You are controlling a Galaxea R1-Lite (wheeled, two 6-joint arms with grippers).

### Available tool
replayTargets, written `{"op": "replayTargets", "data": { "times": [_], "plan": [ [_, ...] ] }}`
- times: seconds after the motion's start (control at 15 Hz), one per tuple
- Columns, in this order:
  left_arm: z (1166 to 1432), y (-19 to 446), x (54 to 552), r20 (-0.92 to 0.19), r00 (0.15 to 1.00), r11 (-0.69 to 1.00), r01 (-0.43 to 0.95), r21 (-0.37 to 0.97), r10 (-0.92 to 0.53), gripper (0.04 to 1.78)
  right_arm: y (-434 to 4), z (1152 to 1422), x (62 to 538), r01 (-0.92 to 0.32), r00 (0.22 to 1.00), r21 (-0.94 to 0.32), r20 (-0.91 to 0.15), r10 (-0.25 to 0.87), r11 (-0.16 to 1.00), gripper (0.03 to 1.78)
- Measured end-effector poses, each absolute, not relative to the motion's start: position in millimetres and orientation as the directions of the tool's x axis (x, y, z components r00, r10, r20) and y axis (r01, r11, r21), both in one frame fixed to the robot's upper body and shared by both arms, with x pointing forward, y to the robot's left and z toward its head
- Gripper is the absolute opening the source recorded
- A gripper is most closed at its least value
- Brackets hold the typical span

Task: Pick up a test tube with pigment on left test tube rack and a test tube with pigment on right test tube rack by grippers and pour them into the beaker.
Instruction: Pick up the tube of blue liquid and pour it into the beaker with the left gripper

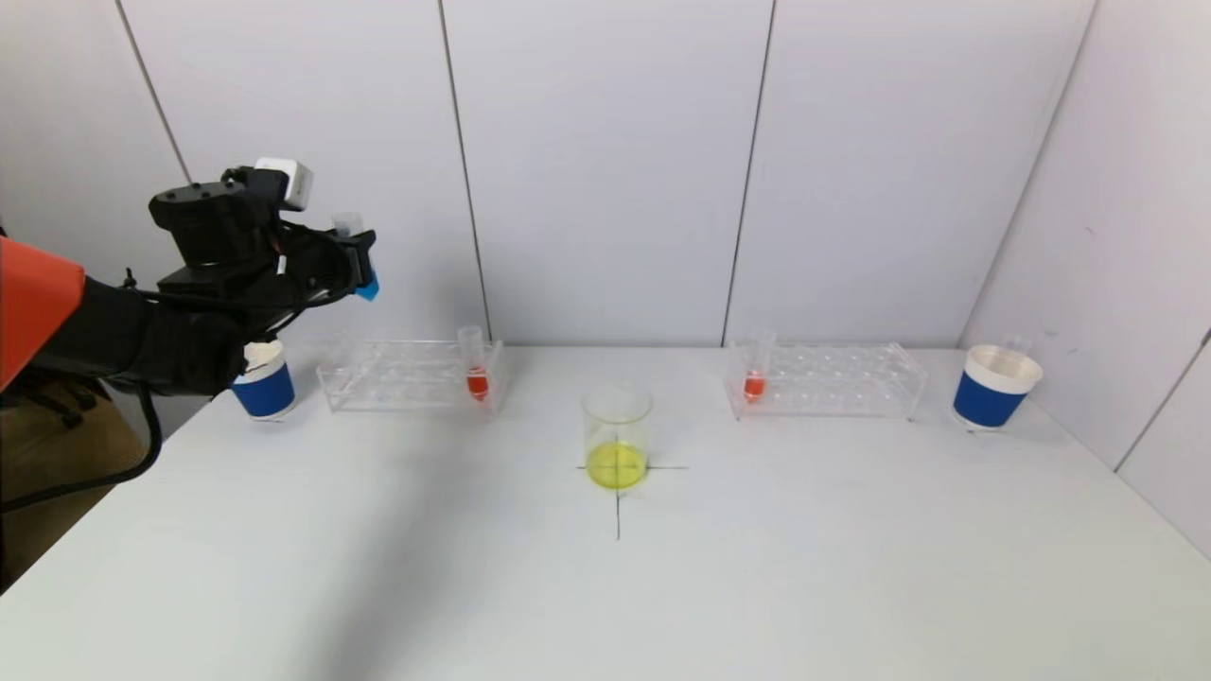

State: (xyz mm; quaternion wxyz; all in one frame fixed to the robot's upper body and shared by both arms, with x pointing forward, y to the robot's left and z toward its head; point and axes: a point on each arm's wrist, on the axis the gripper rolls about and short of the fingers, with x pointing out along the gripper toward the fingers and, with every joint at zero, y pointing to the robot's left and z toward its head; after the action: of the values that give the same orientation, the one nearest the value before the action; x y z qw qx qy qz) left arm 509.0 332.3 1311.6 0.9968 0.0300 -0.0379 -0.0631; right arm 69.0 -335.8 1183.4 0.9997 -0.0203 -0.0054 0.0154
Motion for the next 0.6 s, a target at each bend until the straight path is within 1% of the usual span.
{"op": "replayTargets", "data": {
  "times": [0.6],
  "plan": [
    [1355.8, 283.5, 493.4, 0.079, 0.966, 0.968, 0.242, 0.073, -0.247, 0.44, -335.8, 1183.4, 69.0, -0.031, 0.999, -0.041, 0.01, 0.031, 0.999, 1.77]
  ]
}}
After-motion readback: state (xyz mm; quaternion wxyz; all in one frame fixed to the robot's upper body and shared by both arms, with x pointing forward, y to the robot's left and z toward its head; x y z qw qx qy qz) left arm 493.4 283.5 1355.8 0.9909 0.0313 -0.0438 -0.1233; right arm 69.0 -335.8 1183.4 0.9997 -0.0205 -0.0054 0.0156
